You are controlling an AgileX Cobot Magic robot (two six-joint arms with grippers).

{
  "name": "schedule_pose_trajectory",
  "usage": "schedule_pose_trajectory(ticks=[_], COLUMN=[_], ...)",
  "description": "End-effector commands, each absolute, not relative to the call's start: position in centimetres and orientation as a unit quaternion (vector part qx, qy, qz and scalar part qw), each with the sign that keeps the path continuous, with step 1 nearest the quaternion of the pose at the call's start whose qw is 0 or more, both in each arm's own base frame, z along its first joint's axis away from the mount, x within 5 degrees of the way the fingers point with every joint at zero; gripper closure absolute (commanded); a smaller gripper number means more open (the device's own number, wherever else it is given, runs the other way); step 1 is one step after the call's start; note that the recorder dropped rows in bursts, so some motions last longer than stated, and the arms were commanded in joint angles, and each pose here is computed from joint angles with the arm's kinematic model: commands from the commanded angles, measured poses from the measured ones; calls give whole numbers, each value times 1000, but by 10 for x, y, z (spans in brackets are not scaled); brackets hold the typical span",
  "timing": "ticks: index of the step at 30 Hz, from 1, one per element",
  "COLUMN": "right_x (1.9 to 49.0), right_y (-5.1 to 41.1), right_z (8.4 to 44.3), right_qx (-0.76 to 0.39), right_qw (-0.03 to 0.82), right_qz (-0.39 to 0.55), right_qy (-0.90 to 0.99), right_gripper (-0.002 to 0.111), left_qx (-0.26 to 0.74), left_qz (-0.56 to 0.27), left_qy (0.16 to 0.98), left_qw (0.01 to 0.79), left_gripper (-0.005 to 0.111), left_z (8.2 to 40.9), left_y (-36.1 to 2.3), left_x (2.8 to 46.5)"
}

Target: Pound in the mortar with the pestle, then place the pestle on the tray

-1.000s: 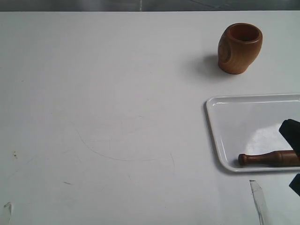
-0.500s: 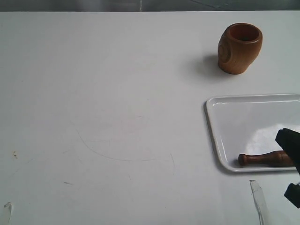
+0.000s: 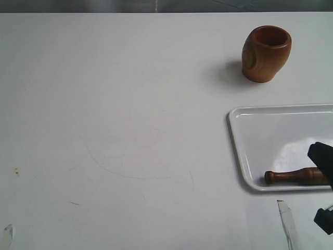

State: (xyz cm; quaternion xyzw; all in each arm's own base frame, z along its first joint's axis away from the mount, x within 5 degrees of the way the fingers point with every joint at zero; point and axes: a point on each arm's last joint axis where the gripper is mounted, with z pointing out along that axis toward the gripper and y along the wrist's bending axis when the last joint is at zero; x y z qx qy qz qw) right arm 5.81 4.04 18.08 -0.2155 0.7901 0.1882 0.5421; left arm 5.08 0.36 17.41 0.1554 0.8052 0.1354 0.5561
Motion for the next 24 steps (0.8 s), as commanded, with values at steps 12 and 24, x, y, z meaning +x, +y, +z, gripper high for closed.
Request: schedule_pose_trajectory(ticks=[12, 24], right_x=[56, 54], right_y=[5, 11], right_z=[196, 191], right_qx=[-7, -100], right_qw=[668, 649], right_qz=[40, 35], right_qy=[743, 753], right_gripper=[108, 108], left_qx=[153, 153], left_qz=[128, 128], left_qy=[805, 805], left_qw=[559, 559], left_gripper=[107, 107], left_z=[174, 174], left_y=[3, 3], left_x=[51, 51])
